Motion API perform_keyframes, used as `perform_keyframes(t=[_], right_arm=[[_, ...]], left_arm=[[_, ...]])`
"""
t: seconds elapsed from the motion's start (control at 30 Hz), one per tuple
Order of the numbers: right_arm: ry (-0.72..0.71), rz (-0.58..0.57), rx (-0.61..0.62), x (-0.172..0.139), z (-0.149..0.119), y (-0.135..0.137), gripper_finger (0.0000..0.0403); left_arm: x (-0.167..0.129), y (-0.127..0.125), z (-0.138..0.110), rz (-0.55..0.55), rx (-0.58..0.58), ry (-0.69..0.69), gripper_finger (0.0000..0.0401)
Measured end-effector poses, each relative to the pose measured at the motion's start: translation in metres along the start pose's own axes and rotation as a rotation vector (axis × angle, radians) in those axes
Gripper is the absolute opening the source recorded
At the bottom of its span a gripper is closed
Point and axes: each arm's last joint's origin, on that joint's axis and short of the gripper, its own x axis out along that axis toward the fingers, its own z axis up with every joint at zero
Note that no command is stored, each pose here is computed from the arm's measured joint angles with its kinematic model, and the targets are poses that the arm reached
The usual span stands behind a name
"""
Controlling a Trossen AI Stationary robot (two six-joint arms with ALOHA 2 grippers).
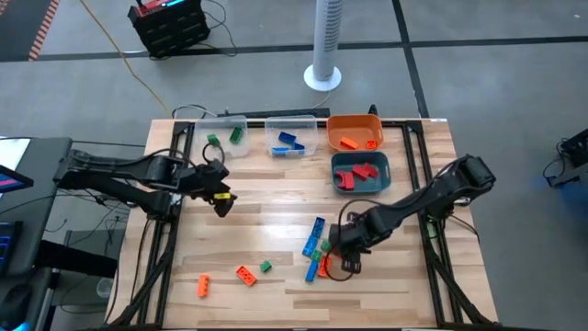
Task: Sort blocks
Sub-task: Put the red block into the blue bin
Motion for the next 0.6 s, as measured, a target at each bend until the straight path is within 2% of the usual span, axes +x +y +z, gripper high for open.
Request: perform_keyframes(t=[0.43,0.6], right_arm=[[0.026,-0.046,-0.015,0.050,0.002,0.009,0.0244],[0.011,-0.070,-0.010,0.048,0.003,0.008,0.0214]], left_arm=[[0.002,-0.001,-0.002,-0.002,0.002,0.032,0.0196],[0.001,0.001,-0.004,0.006,0.011,0.063,0.0196]])
